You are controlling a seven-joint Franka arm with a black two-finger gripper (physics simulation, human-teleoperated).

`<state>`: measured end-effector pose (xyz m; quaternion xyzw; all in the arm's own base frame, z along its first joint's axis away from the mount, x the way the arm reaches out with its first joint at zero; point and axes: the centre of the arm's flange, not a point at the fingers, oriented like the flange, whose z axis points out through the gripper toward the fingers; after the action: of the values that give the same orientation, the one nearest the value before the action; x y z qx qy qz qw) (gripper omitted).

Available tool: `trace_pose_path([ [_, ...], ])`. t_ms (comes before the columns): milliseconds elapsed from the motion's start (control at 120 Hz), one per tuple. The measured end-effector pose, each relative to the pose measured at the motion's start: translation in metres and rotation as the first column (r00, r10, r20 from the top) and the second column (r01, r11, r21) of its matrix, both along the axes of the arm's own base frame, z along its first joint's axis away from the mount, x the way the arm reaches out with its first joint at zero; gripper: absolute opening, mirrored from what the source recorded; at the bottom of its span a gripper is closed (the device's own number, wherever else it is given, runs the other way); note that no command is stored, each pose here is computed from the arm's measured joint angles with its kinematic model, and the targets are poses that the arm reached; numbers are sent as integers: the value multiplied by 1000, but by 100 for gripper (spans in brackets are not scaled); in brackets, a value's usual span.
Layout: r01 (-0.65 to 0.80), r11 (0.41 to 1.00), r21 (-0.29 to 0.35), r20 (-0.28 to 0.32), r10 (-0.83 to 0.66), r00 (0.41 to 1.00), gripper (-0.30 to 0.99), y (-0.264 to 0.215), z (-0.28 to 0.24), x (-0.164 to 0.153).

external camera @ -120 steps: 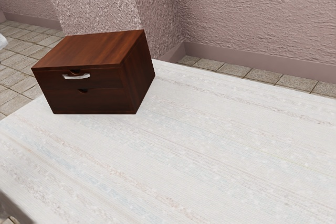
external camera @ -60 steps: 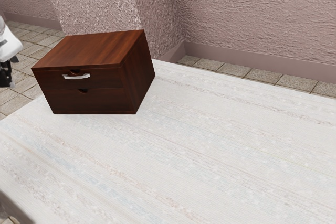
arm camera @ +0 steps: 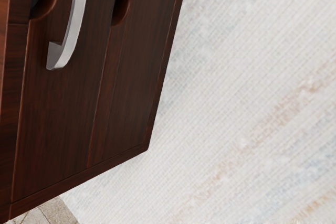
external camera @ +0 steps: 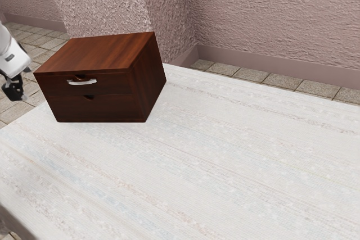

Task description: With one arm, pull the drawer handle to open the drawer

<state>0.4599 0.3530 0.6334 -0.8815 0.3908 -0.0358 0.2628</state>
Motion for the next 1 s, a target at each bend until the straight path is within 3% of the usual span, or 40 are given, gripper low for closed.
trace_pose_path([
  [158, -12, 1000, 11, 30, 12, 999, 69, 10, 0, -8],
  [392, 14, 1000, -20, 98, -12, 995, 69, 10, -8, 6],
  [1000, 53, 998, -17, 51, -52, 997, 69, 14, -50, 32],
])
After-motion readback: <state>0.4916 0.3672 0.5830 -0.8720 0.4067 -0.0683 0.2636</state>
